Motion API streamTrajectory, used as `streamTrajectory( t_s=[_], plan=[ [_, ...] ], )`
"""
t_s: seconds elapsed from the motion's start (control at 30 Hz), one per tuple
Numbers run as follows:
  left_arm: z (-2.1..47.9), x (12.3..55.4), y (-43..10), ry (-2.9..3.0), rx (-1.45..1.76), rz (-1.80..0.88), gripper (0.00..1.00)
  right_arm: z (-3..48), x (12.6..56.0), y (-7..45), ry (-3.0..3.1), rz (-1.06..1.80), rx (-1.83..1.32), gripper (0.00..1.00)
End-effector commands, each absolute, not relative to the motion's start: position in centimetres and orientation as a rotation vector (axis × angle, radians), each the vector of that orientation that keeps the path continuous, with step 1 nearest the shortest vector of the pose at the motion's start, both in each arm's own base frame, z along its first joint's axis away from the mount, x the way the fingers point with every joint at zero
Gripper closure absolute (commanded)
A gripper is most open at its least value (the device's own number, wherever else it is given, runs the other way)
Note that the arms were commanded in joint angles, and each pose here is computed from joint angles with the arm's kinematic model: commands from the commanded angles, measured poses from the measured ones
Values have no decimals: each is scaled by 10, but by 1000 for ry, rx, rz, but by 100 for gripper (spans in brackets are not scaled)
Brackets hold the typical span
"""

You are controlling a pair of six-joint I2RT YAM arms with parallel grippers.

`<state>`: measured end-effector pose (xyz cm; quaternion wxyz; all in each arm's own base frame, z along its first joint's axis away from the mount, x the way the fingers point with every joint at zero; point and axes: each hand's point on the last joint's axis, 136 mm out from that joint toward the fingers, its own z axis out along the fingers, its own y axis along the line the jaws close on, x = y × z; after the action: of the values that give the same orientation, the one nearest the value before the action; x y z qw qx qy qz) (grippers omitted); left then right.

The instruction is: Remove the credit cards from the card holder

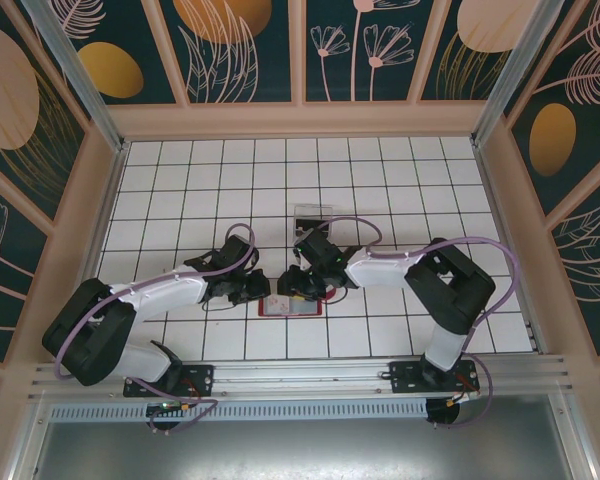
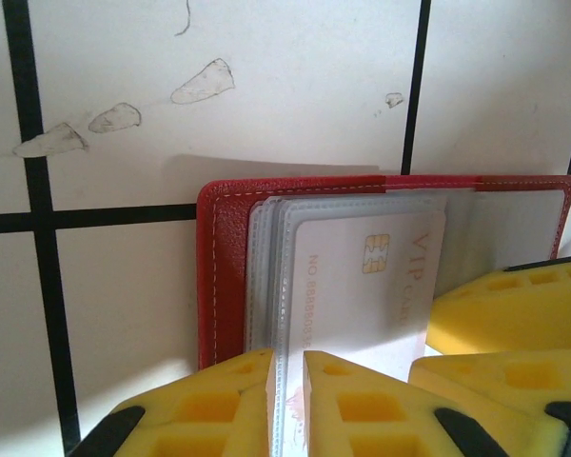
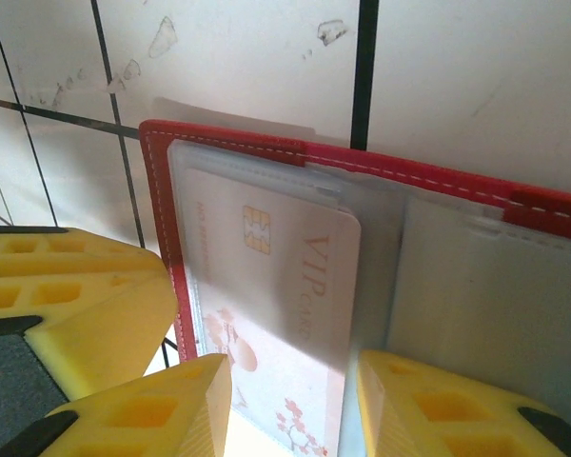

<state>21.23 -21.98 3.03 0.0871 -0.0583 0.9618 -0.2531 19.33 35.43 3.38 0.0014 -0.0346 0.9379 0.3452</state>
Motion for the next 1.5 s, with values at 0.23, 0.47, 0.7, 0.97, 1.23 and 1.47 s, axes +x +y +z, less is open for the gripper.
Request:
streamTrajectory(
  t_s=[0.23,0.47,0.7,0.97,1.23,1.47],
  plan=[
    [37,214,-220,2857,-161,-740,84,44,203,351,2929,960,-109,60],
    [37,214,-218,2856,-169,-728,85,55,200,367,2897,1090,-141,60],
    [38,213,-216,2852,-172,-721,86,47,197,372,2913,1105,-151,60],
    [37,213,-215,2855,-175,-719,86,32,195,363,2949,1024,-134,60],
    [36,213,-216,2857,-175,-719,86,34,196,353,2953,929,-133,61],
    [36,214,-218,2858,-172,-726,86,47,200,347,2928,892,-125,61]
  ],
)
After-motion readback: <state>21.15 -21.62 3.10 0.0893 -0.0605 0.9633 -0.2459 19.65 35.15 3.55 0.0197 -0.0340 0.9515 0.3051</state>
